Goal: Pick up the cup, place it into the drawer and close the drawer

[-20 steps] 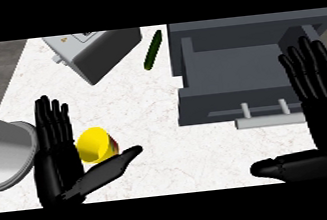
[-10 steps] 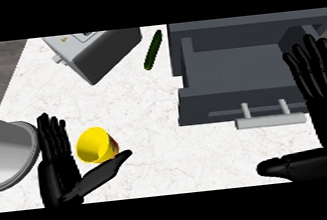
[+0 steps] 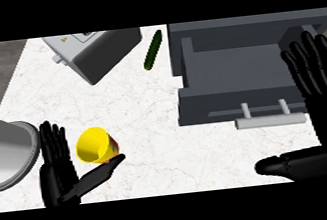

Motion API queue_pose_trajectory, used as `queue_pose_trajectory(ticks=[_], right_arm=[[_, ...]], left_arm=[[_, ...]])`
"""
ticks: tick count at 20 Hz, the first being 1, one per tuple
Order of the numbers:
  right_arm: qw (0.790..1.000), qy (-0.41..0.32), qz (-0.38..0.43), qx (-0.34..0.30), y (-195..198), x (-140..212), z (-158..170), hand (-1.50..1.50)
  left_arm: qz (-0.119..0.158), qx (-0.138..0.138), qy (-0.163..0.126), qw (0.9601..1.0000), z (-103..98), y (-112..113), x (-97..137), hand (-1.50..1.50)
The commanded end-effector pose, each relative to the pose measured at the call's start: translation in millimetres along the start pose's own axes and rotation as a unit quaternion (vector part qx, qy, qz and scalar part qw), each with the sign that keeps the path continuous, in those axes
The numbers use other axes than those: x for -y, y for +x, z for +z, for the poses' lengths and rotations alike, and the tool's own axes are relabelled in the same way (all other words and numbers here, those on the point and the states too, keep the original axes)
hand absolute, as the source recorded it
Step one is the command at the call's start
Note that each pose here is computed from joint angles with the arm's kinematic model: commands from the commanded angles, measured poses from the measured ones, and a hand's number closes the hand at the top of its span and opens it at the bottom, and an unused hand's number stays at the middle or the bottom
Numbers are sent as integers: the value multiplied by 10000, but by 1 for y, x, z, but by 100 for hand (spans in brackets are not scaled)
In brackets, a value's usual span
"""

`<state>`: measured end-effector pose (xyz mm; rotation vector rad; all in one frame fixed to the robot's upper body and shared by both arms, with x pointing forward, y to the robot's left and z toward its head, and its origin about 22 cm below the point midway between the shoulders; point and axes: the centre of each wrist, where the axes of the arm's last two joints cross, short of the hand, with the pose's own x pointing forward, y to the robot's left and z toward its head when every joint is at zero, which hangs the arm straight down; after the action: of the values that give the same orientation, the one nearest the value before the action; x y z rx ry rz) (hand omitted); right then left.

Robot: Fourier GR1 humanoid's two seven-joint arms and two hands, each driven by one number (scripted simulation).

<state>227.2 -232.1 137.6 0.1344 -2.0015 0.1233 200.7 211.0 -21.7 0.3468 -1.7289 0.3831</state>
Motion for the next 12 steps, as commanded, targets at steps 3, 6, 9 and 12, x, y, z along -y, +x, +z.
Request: queue_pose_trajectory(ticks=[3,6,9,12], right_arm=[[10000,-6,-87,-22,9,15,11,-150],[10000,70,-31,30,15,3,-16,-150],[9999,-19,-133,54,13,-18,6,-150],[10000,47,69,40,4,1,25,-150]], left_arm=[[-67,-29,134,9999,12,-41,-16,-150],[-72,-185,-57,9998,15,-43,-15,-150],[-52,-163,72,9998,5,-47,-26,-150],[68,-80,219,9997,6,-59,-41,-150]])
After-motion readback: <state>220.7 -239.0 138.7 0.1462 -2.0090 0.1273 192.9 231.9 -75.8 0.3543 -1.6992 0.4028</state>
